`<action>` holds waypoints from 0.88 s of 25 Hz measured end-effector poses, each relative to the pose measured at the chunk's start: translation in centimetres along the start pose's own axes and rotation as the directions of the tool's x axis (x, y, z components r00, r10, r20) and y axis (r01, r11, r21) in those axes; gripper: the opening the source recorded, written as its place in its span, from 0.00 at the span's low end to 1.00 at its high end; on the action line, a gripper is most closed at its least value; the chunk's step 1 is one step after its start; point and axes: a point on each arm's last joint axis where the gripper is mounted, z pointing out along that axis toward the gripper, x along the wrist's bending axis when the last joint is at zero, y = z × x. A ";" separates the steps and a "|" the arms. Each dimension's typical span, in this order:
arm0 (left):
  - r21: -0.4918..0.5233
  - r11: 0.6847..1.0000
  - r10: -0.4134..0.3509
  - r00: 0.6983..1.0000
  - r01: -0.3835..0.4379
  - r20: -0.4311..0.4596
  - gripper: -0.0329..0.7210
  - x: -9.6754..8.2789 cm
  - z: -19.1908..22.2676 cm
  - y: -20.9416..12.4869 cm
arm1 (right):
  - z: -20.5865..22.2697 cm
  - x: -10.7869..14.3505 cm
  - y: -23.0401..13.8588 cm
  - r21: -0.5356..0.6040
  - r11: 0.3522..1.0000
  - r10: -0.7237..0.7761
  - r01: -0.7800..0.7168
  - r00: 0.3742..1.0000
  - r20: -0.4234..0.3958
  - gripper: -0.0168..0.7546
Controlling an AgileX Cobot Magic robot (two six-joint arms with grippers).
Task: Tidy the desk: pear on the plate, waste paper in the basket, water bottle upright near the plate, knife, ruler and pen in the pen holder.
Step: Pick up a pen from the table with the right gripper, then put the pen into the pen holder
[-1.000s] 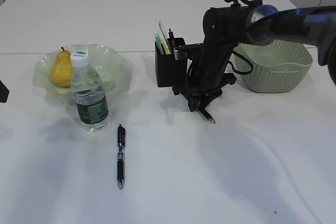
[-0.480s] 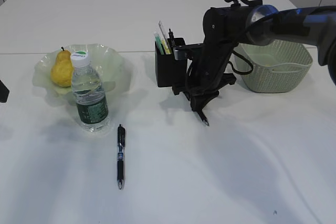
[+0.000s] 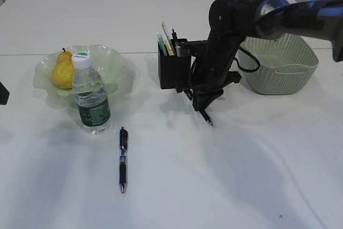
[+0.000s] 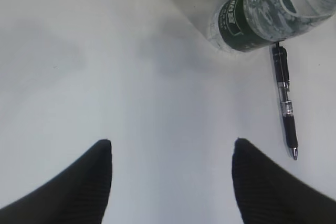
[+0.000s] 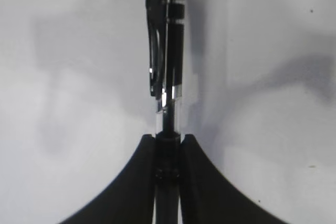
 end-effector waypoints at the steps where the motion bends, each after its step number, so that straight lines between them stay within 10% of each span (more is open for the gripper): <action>1: 0.000 1.000 0.000 1.000 0.000 0.000 0.71 0.0 0.0 0.0 | -0.7 0.1 0.0 -0.006 1.000 -0.009 0.009 1.000 -0.001 0.11; 22: 0.000 1.000 0.000 1.000 0.000 0.000 0.71 0.0 0.0 0.0 | -13.3 1.8 0.4 -0.340 0.934 -0.111 0.107 0.994 0.008 0.11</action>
